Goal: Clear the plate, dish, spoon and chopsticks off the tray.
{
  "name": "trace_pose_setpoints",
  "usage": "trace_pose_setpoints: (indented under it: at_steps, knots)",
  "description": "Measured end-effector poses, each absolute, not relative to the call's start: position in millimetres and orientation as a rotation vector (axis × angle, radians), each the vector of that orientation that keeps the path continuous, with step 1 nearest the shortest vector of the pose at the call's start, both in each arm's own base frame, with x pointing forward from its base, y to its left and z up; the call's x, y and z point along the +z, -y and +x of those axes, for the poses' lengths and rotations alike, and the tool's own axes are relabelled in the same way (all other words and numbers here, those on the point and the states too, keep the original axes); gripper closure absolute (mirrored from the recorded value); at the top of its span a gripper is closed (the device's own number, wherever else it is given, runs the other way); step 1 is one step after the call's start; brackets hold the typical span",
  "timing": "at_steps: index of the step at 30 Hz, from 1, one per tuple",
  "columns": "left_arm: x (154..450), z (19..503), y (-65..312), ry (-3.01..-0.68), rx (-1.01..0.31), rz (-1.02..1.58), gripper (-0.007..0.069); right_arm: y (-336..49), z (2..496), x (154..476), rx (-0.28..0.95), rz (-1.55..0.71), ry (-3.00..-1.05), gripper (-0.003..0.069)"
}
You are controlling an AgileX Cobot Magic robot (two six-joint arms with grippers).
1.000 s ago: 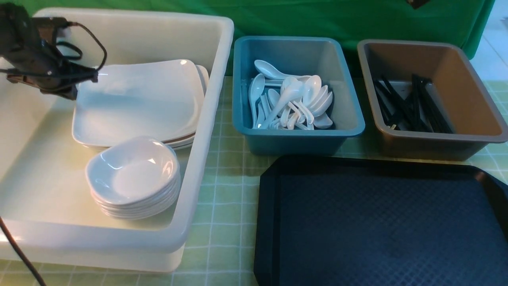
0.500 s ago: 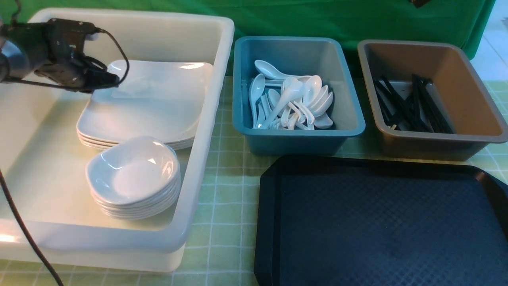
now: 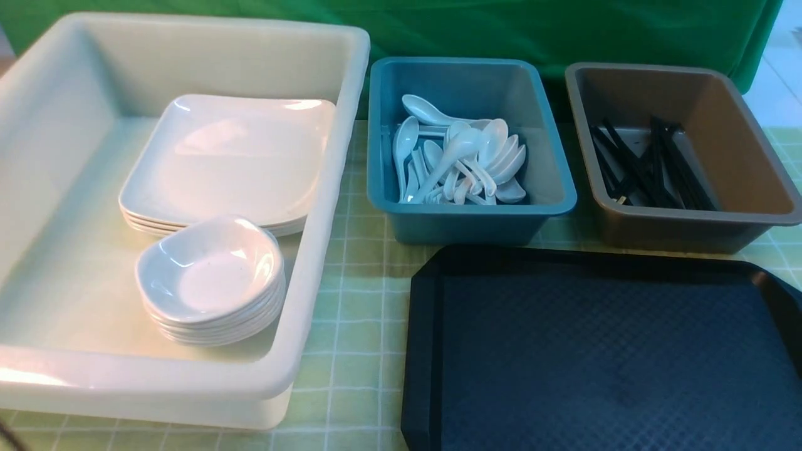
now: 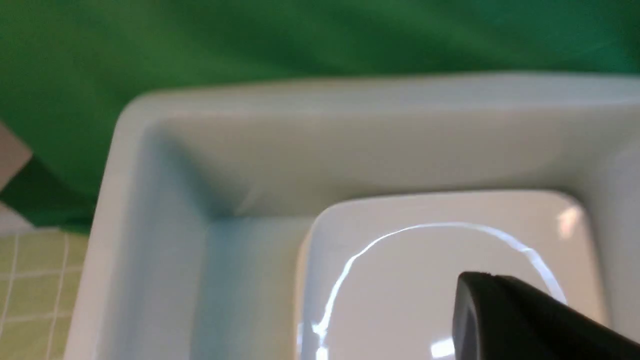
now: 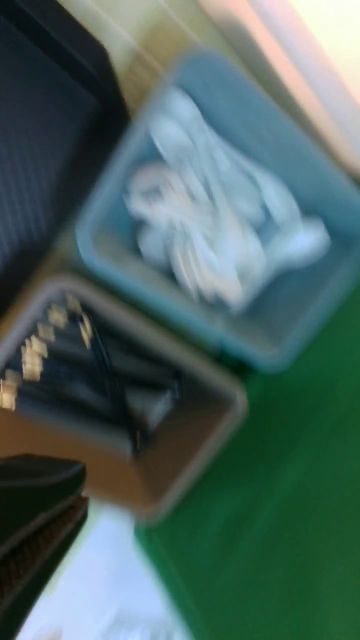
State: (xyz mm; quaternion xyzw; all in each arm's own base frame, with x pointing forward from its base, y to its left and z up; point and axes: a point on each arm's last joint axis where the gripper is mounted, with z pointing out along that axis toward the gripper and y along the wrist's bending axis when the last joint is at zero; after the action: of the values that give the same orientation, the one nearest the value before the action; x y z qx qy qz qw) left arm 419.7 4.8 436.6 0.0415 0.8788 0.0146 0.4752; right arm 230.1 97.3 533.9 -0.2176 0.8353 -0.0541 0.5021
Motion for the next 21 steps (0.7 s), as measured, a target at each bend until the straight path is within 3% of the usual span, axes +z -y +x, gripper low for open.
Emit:
trace_pose_setpoints:
  at_steps: [1, 4, 5, 6, 9, 15, 18, 19, 21]
  knots:
    - [474, 386, 13, -2.069, 0.0, 0.15, 0.0641, -79, 202, 553, -0.117, -0.445, -1.951, 0.0648]
    - [525, 321, 38, -1.972, -0.058, 0.232, 0.0641, -52, 155, 576, -0.061, -0.358, -1.85, 0.0649]
    - [531, 311, 41, -1.966, -0.066, 0.245, 0.0641, -48, 148, 578, -0.054, -0.348, -1.835, 0.065]
    - [549, 269, 54, -1.924, -0.115, 0.307, 0.0641, -30, 116, 584, -0.017, -0.307, -1.772, 0.0654]
    - [554, 217, 68, -1.899, -0.196, 0.4, 0.0641, -9, 76, 576, 0.017, -0.279, -1.692, 0.0657]
    - [500, 138, 67, -1.915, -0.343, 0.443, 0.0641, 23, 10, 509, 0.1, -0.253, -1.484, 0.0657]
    - [453, 104, 53, -1.888, -0.381, 0.381, 0.0641, 27, -6, 454, 0.152, -0.26, -1.359, 0.0657]
    - [446, 100, 50, -1.884, -0.38, 0.373, 0.0641, 27, -7, 451, 0.154, -0.263, -1.349, 0.0657]
    - [403, 74, 36, -1.835, -0.388, 0.323, 0.0641, 23, -11, 413, 0.215, -0.272, -1.225, 0.0657]
